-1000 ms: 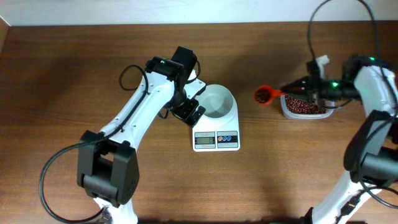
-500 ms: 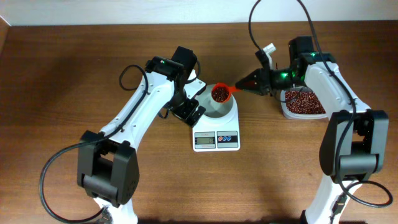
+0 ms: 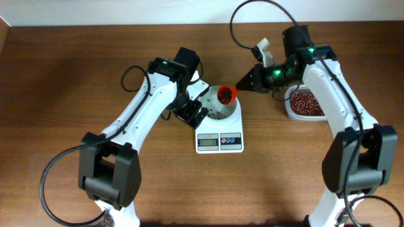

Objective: Scoop item into bowl and weigh 50g on scale
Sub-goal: 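Tilt scoop with right gripper to pour beans into bowl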

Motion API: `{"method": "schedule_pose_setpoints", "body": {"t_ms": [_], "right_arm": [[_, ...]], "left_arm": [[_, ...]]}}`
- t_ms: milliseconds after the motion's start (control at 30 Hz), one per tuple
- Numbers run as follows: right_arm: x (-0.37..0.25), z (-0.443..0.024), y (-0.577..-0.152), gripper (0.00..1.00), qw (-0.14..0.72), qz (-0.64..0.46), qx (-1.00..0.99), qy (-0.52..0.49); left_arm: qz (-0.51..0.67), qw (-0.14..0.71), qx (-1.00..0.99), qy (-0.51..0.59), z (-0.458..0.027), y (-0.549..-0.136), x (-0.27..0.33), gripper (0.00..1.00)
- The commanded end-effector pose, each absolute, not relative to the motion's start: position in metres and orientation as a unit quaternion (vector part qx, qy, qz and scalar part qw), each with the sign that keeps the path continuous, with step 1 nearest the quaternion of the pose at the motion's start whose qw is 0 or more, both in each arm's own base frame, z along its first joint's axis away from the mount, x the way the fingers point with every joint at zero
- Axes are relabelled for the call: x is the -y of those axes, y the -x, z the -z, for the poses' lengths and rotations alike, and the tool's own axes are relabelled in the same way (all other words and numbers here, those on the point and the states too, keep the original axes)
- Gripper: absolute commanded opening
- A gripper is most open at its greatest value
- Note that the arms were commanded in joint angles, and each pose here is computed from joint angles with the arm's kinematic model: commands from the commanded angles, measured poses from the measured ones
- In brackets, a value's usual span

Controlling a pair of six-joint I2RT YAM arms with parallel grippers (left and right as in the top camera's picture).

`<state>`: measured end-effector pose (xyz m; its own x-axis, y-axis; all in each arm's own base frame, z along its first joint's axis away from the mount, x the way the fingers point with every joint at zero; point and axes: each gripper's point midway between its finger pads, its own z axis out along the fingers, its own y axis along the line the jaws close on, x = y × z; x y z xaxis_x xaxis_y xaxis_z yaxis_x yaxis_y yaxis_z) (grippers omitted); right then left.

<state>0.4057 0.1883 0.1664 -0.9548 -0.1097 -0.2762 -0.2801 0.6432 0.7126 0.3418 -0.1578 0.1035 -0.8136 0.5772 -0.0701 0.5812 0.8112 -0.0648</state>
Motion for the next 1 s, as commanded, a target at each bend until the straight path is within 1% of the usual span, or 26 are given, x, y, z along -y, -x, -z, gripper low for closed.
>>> {"method": "schedule_pose_setpoints", "body": {"t_ms": [0,100,200,300,433,667,733,800,900,933,967], "right_arm": [[-0.191,-0.183,-0.406,0.04,0.149,-0.342,-0.917,0.14],[-0.195,-0.19,-0.404,0.04,0.179,-0.293,-0.921,0.182],[-0.192,-0.187,-0.408,0.04,0.193,-0.253,-0.928,0.193],[-0.195,-0.191,-0.413,0.04,0.209,-0.252,-0.922,0.206],[-0.203,-0.197,-0.412,0.04,0.213,-0.278,-0.912,0.214],[-0.209,-0.196,-0.406,0.04,0.203,-0.287,-0.91,0.218],[-0.217,-0.193,-0.402,0.04,0.202,-0.272,-0.912,0.231],[-0.207,-0.184,-0.411,0.04,0.216,-0.199,-0.928,0.227],[-0.215,-0.185,-0.403,0.04,0.21,-0.218,-0.916,0.263],[-0.211,-0.184,-0.405,0.04,0.206,-0.214,-0.925,0.235],[-0.215,-0.186,-0.402,0.04,0.203,-0.228,-0.922,0.239]], "left_arm": [[0.043,0.021,-0.95,-0.308,-0.101,-0.342,0.16,0.99],[0.043,0.022,-0.95,-0.308,-0.101,-0.342,0.16,0.99],[0.043,0.021,-0.95,-0.308,-0.101,-0.342,0.16,0.99],[0.043,0.021,-0.95,-0.308,-0.101,-0.342,0.16,0.99],[0.043,0.021,-0.95,-0.308,-0.101,-0.342,0.16,0.99],[0.043,0.022,-0.95,-0.308,-0.101,-0.342,0.16,0.99],[0.043,0.021,-0.95,-0.308,-0.101,-0.342,0.16,0.99],[0.043,0.022,-0.95,-0.308,-0.101,-0.342,0.16,0.99],[0.043,0.021,-0.95,-0.308,-0.101,-0.342,0.16,0.99],[0.043,0.021,-0.95,-0.308,-0.101,-0.342,0.16,0.99],[0.043,0.022,-0.95,-0.308,-0.101,-0.342,0.16,0.99]]}}
